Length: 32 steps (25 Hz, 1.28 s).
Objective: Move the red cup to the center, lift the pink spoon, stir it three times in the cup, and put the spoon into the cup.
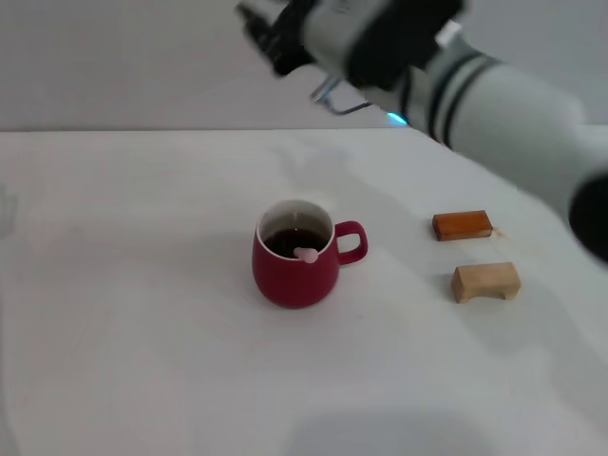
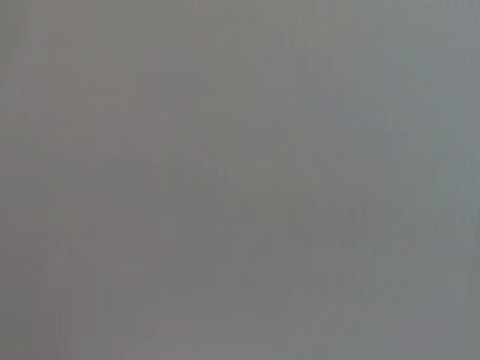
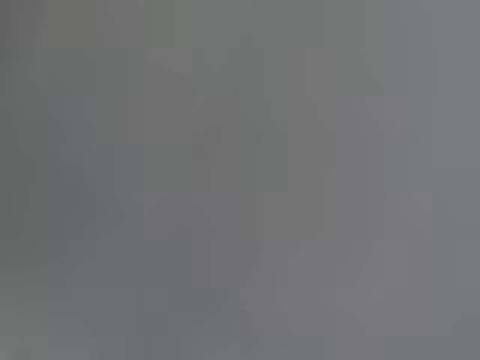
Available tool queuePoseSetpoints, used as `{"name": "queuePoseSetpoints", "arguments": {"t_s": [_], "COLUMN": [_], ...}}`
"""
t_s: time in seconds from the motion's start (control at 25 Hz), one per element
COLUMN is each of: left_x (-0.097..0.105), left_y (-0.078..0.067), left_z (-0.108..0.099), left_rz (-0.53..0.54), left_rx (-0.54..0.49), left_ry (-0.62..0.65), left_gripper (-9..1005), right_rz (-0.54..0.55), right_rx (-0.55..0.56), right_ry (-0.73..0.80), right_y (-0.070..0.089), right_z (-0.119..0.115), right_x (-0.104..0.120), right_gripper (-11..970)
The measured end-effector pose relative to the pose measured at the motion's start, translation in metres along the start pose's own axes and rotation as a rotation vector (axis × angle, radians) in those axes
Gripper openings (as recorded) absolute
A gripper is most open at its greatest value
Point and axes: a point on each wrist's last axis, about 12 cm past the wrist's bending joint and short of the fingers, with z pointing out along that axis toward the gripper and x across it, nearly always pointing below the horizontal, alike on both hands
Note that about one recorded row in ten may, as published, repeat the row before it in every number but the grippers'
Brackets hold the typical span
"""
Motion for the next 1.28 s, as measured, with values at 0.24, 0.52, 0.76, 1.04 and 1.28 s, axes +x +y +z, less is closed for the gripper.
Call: {"name": "queuePoseSetpoints", "arguments": {"t_s": [0.24,0.52,0.76,1.04,1.28], "left_x": [-0.001,-0.003,-0.005,-0.005,-0.004], "left_y": [0.001,0.001,0.003,0.009,0.011], "left_z": [0.001,0.001,-0.002,-0.005,-0.009], "left_rz": [0.004,0.006,0.005,0.007,0.01], "left_rx": [0.002,0.005,-0.002,-0.016,-0.017], "left_ry": [-0.004,-0.022,-0.045,-0.054,-0.063], "left_gripper": [846,846,846,846,846], "right_rz": [0.09,0.267,0.343,0.379,0.356], "right_rx": [0.379,0.774,1.02,1.183,1.225], "right_ry": [-0.163,-0.34,-0.326,-0.214,-0.163], "right_y": [-0.029,-0.059,-0.059,-0.06,-0.061], "right_z": [-0.051,-0.129,-0.197,-0.252,-0.279], "right_x": [0.043,0.103,0.161,0.209,0.224], "right_gripper": [329,329,329,329,329]}}
